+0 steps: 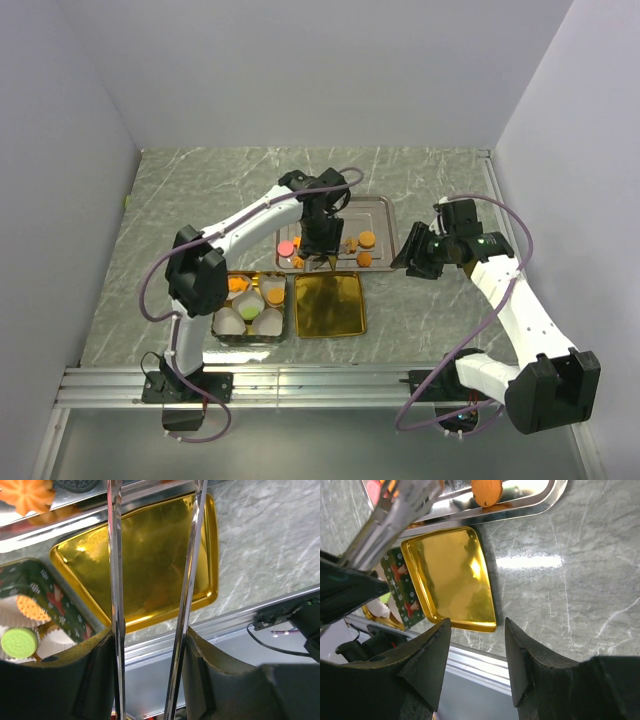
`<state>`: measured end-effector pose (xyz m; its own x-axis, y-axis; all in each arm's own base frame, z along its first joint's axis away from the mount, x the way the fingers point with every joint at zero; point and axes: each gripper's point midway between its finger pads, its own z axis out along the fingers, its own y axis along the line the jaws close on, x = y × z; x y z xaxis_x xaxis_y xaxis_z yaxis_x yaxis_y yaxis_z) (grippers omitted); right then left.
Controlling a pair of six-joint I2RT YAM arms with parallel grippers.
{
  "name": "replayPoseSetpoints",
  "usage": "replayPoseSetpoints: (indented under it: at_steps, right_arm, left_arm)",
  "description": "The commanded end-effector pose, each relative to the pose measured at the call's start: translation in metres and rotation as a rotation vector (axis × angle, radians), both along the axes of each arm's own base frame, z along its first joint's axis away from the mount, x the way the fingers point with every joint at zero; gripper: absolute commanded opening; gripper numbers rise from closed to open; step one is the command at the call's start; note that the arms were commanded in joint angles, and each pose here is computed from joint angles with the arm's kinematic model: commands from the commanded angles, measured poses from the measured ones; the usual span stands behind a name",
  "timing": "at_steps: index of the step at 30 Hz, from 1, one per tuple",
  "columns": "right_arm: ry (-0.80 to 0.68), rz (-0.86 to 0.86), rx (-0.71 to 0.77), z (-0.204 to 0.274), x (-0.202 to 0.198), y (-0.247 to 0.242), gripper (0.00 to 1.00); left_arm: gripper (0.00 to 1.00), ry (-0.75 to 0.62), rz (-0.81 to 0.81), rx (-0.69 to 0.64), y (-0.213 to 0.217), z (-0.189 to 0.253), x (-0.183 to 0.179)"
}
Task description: Pack the cookies
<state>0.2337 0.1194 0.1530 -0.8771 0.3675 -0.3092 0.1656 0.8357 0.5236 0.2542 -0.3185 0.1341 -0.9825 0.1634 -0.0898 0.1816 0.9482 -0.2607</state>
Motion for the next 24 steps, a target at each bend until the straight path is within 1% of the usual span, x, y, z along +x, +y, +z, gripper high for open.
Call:
replayPoseSetpoints:
  at_steps: [1,11,24]
  right_arm:
    - [-0.058,-0.008,-0.009,0.016,0.007,-0.005,0.55]
    - [-0.041,-0.019,-0.007,0.006,0.006,-0.008,0.55]
    - [-0.035,-0.017,-0.005,0.002,0.006,-0.010,0.55]
  left_arm:
    - [0.52,-0.031,-0.053,-0.069,-0.018,0.009,0.006]
    - [0.52,-0.002,-0.093,-0.049,-0.025,-0.011,0.004]
    - [0.52,-0.003,-0.081,0.055,-0.022,-0.033,0.014]
